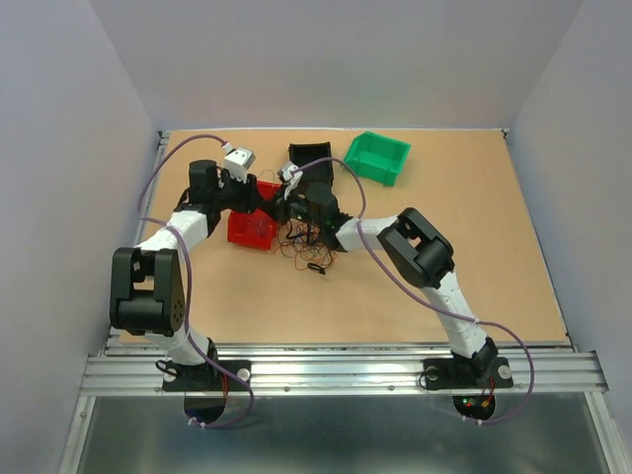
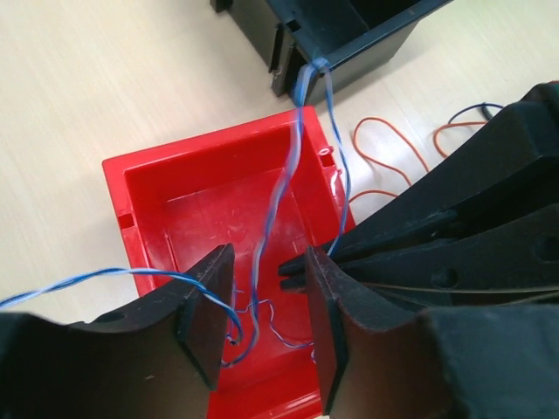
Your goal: Untangle the cables
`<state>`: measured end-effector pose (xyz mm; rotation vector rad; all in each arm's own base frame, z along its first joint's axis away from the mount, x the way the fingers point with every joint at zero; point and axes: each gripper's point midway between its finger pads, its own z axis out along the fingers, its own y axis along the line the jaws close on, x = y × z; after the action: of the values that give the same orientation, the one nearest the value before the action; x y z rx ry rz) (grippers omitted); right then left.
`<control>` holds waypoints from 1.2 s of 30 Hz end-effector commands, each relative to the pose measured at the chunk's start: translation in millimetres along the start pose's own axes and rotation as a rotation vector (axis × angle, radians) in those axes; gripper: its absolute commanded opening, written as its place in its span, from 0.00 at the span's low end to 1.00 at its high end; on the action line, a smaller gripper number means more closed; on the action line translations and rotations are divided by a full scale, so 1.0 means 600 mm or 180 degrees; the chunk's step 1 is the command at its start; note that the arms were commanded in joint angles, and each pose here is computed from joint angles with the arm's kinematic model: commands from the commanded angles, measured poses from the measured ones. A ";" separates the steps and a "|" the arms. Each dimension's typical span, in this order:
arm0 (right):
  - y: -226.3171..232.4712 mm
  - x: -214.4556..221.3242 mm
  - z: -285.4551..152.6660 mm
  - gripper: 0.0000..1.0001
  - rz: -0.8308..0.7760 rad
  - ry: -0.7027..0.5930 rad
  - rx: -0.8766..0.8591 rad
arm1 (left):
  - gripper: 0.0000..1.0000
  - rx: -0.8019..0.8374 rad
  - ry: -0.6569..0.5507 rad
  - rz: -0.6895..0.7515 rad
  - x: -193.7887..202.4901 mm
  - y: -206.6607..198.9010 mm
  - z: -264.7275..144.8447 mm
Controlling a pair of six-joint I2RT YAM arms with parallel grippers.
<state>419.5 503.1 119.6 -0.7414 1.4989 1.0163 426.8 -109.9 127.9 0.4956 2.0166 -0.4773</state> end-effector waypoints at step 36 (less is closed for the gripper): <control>0.035 -0.030 -0.006 0.03 -0.0087 -0.0156 -0.0260 | 0.65 0.0551 -0.0227 -0.0037 -0.048 -0.014 -0.017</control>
<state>416.9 502.7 119.4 -0.7304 1.4963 1.0362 421.9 -112.5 137.6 0.5320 1.9859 -0.6628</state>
